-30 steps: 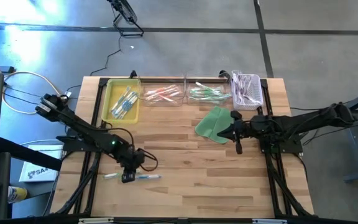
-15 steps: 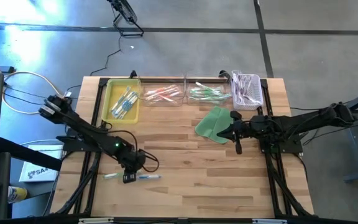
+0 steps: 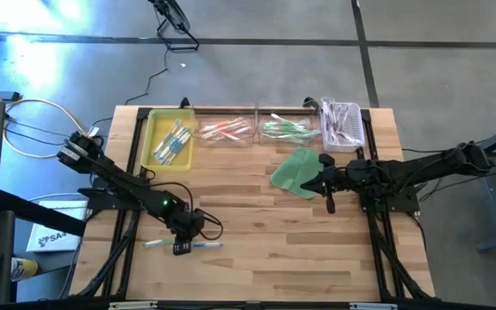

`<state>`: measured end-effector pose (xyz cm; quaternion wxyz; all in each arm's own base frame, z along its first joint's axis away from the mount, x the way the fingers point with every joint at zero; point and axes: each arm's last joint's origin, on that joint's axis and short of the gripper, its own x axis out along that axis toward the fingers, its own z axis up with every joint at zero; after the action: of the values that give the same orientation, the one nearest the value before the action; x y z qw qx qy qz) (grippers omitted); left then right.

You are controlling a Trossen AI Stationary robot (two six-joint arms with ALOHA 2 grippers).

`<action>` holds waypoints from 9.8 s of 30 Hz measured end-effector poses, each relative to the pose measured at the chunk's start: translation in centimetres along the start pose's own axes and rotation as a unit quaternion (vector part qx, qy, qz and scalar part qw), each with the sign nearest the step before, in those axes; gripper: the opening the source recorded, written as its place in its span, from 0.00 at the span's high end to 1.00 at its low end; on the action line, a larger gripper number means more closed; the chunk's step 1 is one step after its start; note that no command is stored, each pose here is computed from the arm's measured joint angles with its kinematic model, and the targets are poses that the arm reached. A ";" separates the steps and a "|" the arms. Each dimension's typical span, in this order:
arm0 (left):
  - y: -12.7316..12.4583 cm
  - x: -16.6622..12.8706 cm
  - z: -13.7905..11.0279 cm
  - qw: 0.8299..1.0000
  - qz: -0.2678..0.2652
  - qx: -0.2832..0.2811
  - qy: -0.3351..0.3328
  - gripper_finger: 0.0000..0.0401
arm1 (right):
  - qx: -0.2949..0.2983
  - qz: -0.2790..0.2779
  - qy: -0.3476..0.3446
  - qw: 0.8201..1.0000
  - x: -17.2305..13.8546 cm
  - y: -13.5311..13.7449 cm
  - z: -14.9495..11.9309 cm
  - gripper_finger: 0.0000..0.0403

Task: Pick & Place Toothbrushes
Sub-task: Put the green toothbrush into the right transparent bin, then put the blue toothbrush into the yellow bin

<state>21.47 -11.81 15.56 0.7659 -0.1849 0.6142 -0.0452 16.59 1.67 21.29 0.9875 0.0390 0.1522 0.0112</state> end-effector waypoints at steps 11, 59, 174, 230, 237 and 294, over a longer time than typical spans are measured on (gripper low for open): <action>0.0 0.0 0.0 1.000 -0.001 0.001 -0.001 0.81 | 0.000 0.000 0.000 1.000 0.0 0.0 0.0 0.99; 2.8 -14.6 12.6 0.949 0.107 0.219 -0.200 1.00 | 0.000 -0.001 0.000 1.000 0.0 0.0 0.0 0.99; 8.1 -29.1 19.3 0.726 0.075 0.415 -0.544 0.67 | -0.167 -0.156 -0.332 0.915 10.7 -3.9 10.7 0.96; 9.3 -26.1 4.4 0.660 0.151 0.435 -0.594 0.57 | -0.137 -0.393 0.043 0.908 10.1 -13.8 10.0 0.96; 9.6 -24.7 2.8 0.658 0.144 0.426 -0.604 0.57 | -0.097 -0.401 0.108 0.904 8.7 -17.6 8.1 0.96; 10.0 -23.7 2.6 0.666 0.138 0.419 -0.602 0.57 | -0.082 0.032 0.007 0.996 8.0 -7.8 11.3 0.99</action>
<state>16.68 5.05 34.54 0.9632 0.2554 -0.0452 -0.0701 27.70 -6.66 29.00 0.9854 -0.0378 0.1564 0.0554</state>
